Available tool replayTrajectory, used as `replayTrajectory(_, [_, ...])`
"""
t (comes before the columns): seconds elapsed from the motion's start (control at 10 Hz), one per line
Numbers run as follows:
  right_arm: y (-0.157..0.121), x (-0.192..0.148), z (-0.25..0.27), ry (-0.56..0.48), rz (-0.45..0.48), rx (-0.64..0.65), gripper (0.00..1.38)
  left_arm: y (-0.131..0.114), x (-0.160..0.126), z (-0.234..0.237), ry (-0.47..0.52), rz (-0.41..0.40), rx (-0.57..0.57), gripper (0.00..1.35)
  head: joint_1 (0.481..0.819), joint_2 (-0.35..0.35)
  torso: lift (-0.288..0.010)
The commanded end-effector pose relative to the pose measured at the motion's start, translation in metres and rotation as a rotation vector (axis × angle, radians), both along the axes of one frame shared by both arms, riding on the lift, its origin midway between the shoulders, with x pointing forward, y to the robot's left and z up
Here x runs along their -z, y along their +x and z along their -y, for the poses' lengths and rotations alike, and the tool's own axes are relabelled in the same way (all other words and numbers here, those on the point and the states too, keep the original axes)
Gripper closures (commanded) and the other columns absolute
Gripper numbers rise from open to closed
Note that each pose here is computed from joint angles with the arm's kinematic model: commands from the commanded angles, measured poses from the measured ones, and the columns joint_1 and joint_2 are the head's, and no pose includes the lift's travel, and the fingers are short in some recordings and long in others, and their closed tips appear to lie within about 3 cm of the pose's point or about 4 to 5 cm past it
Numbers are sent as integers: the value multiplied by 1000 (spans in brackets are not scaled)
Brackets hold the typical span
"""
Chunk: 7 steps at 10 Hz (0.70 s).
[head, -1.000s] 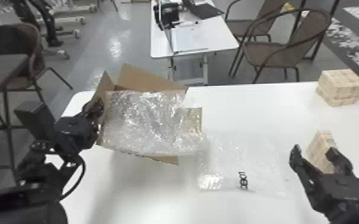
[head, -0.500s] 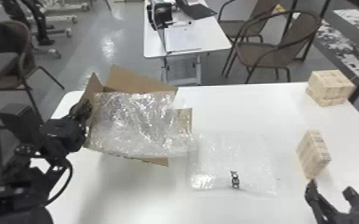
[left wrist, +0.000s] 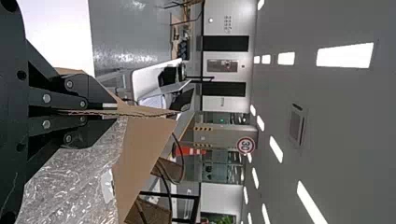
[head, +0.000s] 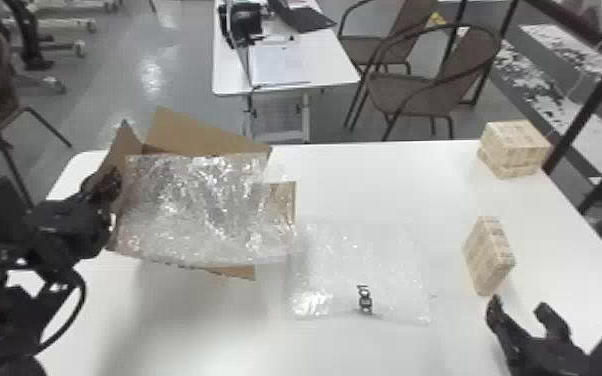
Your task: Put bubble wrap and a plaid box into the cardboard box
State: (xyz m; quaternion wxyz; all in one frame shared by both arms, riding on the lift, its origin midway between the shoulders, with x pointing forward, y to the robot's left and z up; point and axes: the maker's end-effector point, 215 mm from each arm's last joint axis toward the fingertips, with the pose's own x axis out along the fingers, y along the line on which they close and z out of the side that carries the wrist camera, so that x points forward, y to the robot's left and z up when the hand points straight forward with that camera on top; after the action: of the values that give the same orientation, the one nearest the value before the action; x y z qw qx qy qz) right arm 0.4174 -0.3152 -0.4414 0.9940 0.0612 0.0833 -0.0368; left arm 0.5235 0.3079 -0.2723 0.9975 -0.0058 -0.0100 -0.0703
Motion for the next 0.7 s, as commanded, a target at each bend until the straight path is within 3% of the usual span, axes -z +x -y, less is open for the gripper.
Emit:
replayTrajectory(0.0, [17,1,4,-8,-4,-26,525,0,0,1,-2,1,0,1223,695,-9,-109])
replayTrajectory(0.6, [51,9,-5,4,-9,-94,525,0,-2,2,-2,7,3,1223,695,-6,-109])
